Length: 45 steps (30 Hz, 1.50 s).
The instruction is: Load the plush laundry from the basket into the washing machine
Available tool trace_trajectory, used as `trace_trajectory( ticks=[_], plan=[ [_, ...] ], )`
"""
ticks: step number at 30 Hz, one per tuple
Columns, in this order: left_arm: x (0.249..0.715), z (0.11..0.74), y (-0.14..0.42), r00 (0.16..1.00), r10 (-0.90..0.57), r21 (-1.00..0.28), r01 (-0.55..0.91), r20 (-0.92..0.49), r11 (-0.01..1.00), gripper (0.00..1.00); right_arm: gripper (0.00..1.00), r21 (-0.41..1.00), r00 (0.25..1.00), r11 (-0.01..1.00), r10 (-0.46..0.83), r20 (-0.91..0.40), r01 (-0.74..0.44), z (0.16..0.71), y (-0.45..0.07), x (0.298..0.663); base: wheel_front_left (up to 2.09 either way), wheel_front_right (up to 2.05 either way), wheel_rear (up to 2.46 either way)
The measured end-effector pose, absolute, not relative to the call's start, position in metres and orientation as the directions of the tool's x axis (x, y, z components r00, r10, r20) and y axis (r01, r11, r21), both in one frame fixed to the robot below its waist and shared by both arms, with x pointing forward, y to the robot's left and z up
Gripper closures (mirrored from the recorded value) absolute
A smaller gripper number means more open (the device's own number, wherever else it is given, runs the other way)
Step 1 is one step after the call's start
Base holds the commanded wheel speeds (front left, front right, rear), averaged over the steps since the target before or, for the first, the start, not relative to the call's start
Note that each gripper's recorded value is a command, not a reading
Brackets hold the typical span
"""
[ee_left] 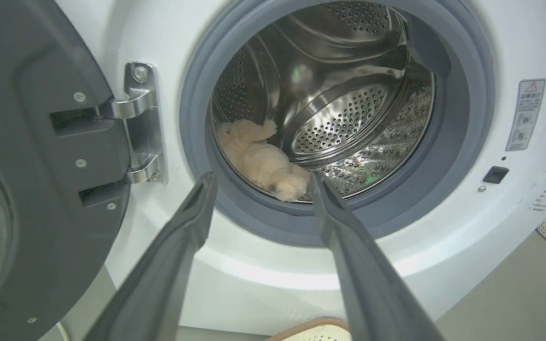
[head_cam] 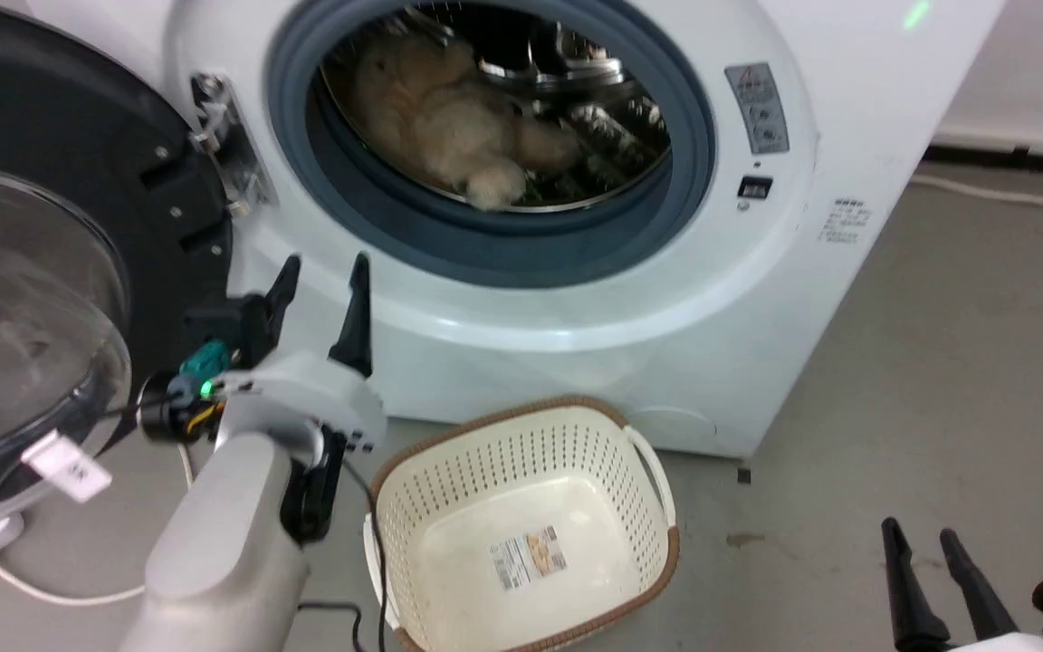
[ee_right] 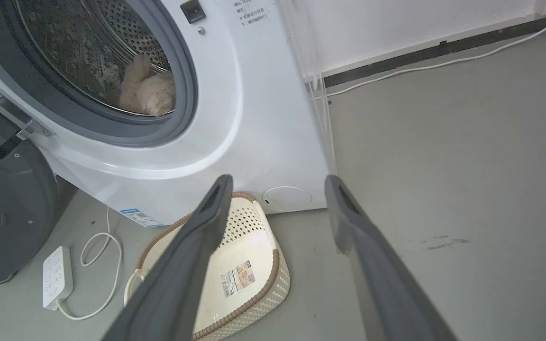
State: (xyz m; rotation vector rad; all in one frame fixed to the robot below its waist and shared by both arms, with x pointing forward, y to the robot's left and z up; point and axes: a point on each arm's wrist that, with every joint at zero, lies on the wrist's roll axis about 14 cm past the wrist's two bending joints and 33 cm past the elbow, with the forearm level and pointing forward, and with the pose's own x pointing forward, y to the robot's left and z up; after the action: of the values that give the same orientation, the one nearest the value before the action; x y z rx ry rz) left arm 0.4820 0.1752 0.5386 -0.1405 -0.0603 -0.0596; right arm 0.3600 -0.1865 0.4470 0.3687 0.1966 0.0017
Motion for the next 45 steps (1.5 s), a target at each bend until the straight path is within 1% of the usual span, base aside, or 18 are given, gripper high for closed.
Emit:
trace_trajectory(
  ticks=[6, 13, 19, 26, 32, 45],
  plan=[
    [0.447, 0.542, 0.191, 0.996, -0.012, -0.149, 0.025, 0.089, 0.989, 0.00, 0.00, 0.351, 0.988, 0.937, 0.059, -0.140, -0.006, 0.462, -0.179, 0.350, 0.00, 0.00, 0.00],
    [0.411, 0.536, 0.203, 0.997, 0.031, -0.155, -0.019, 0.077, 0.988, 0.00, 0.00, 0.323, 0.992, 0.946, 0.074, -0.099, -0.038, 0.475, -0.174, 0.337, 0.00, 0.00, 0.00],
    [0.388, 0.529, 0.212, 0.996, 0.070, -0.151, -0.061, 0.056, 0.987, 0.00, 0.00, 0.258, 0.994, 0.964, 0.079, -0.071, -0.058, 0.484, -0.174, 0.332, 0.00, 0.00, 0.00],
    [0.363, 0.524, 0.213, 0.996, 0.081, -0.147, -0.075, 0.037, 0.986, 0.00, 0.00, 0.201, 0.996, 0.978, 0.073, -0.050, -0.062, 0.492, -0.177, 0.326, 0.00, 0.00, 0.00],
    [0.347, 0.525, 0.208, 0.998, 0.052, -0.144, -0.047, 0.031, 0.988, 0.00, 0.00, 0.165, 0.998, 0.985, 0.059, -0.029, -0.053, 0.499, -0.183, 0.322, 0.00, 0.00, 0.00],
    [0.333, 0.525, 0.196, 1.000, -0.018, -0.126, 0.020, 0.019, 0.992, 0.00, 0.00, 0.125, 0.998, 0.990, 0.066, -0.007, -0.064, 0.508, -0.182, 0.320, 0.00, 0.00, 0.00]
  ],
)
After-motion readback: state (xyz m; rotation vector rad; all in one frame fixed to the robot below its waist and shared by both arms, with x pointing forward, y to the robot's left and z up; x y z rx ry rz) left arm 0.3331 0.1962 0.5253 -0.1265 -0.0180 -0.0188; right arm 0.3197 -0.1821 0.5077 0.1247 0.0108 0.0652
